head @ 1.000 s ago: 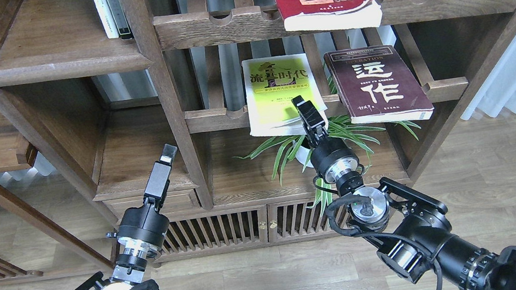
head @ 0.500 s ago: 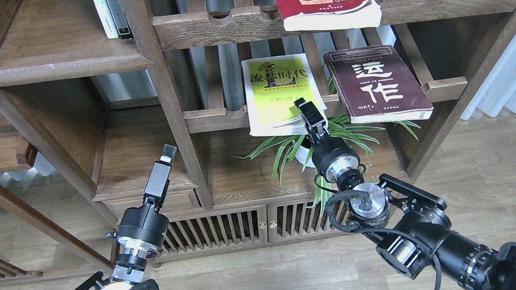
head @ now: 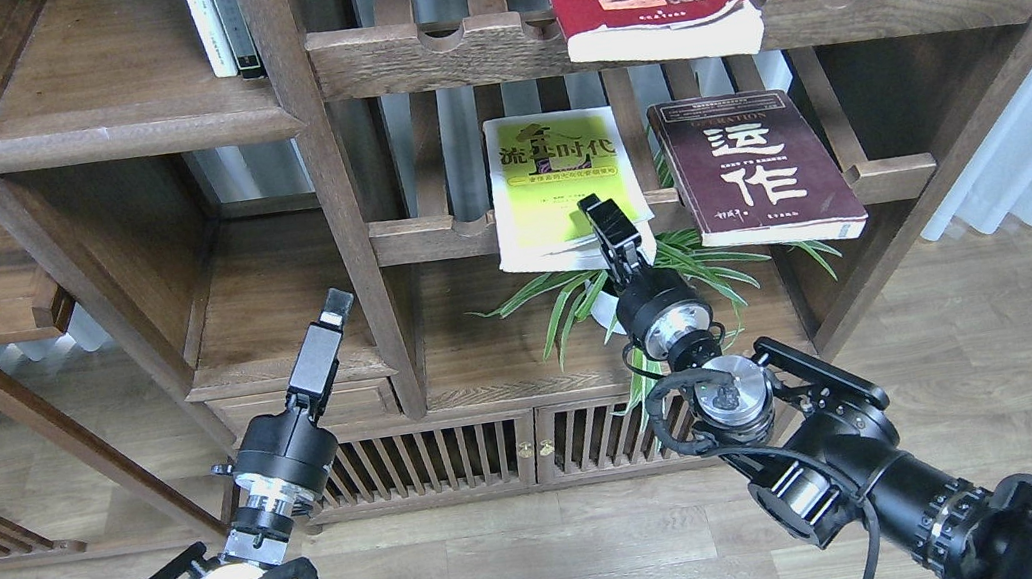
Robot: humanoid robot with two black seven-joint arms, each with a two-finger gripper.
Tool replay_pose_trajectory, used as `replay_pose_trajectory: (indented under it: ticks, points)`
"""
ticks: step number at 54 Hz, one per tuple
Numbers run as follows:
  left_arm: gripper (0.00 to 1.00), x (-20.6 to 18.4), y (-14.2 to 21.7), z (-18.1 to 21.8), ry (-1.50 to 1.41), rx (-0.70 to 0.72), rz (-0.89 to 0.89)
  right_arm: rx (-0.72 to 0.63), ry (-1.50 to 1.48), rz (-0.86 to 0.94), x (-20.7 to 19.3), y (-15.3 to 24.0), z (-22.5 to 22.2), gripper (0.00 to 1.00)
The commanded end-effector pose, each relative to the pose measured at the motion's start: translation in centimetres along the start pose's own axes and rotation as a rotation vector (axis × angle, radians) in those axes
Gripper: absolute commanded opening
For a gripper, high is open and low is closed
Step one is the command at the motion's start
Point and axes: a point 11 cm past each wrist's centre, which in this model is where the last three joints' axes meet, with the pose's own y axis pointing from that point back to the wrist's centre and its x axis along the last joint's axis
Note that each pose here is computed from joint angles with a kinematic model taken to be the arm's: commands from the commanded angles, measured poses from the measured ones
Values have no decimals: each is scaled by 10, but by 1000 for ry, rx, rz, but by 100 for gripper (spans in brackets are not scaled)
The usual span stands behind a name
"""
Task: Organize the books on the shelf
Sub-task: 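Push the right gripper against the yellow-green book's lower edge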
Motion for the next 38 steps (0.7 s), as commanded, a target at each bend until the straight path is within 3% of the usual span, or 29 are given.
replay_pose_trajectory:
  ticks: [1, 18, 38]
  points:
    - [100, 0, 0, 1, -1, -2, 0, 6, -10, -1, -3, -3, -2, 75]
    - [100, 2, 0, 1, -4, -3, 5, 31, -22, 17, 0, -6, -11, 55]
    - [100, 4, 2, 1, -2, -3, 11, 49, -41, -17, -4, -7, -13, 20]
